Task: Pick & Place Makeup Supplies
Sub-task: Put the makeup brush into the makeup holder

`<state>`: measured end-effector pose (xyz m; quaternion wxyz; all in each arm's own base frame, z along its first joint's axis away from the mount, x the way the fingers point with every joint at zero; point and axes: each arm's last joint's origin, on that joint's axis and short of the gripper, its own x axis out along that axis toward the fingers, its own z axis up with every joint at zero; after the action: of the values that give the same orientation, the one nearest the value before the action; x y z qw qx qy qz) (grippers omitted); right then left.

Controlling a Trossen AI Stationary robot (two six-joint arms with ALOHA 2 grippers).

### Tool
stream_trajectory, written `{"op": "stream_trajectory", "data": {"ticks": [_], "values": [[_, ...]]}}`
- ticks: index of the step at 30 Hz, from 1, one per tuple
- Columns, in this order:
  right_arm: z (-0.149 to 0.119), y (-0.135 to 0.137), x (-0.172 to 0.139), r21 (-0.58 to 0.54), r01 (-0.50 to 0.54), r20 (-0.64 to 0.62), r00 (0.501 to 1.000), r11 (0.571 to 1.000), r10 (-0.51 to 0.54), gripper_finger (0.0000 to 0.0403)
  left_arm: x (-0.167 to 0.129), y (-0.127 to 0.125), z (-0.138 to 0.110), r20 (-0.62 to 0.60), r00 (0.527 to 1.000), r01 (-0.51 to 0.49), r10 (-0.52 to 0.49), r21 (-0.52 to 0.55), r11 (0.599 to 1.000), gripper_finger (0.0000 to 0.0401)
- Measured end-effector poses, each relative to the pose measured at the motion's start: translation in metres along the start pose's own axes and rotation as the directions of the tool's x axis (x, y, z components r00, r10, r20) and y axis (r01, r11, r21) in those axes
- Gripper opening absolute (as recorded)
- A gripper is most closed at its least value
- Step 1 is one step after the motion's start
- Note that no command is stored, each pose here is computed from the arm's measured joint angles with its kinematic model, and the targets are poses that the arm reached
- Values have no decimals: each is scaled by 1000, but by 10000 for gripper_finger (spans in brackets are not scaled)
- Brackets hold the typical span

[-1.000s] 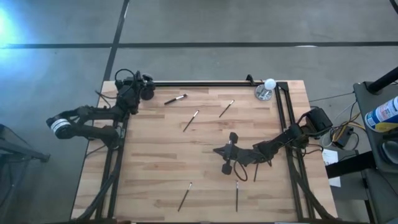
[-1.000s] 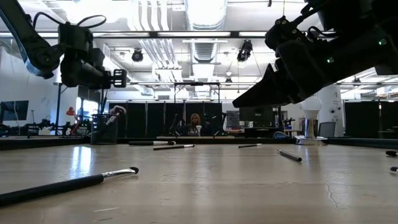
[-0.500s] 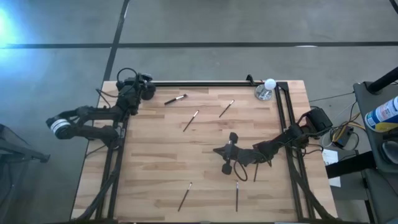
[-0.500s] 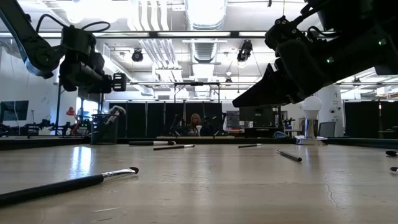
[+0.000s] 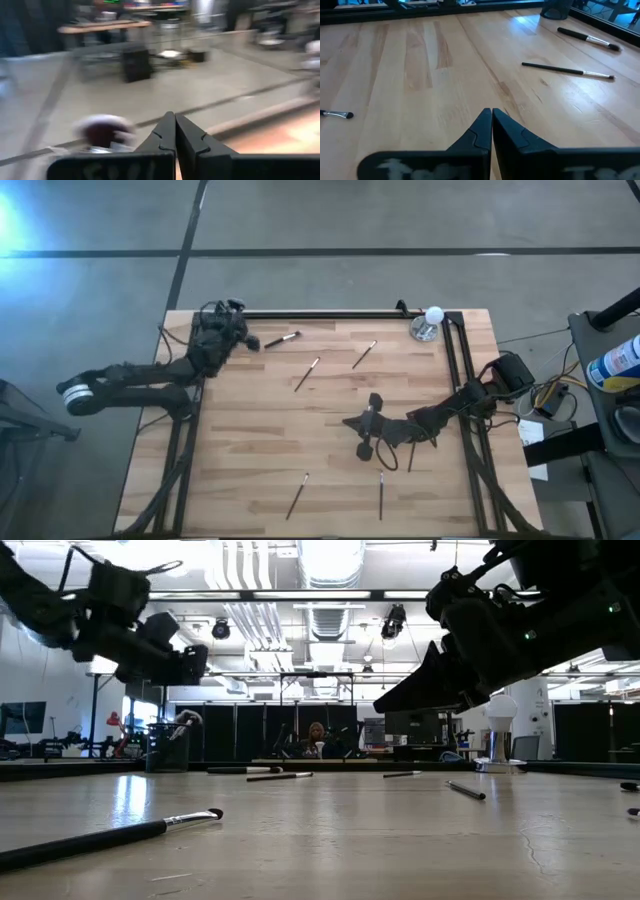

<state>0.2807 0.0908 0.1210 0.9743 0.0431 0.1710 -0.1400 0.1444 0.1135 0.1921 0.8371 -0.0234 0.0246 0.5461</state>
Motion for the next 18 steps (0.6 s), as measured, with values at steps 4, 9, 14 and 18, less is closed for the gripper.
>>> {"op": "stream_trajectory", "data": {"ticks": [4,9,14,18], "values": [[1,1,0,-5,-9,-1,1000,1000,9,8,-23,-20,-13,-1,972,234,-234,-59,971,0],[7,2,3,-17,-4,17,1000,1000,4,8,-50,-41,-26,-7,900,436,-436,-37,899,0],[15,2,3,-4,10,45,999,1000,-10,8,-68,-58,-25,9,782,623,-623,-41,781,0],[16,0,3,12,84,67,994,996,-85,8,-81,-66,-31,-24,703,709,-711,-52,703,0]]}}
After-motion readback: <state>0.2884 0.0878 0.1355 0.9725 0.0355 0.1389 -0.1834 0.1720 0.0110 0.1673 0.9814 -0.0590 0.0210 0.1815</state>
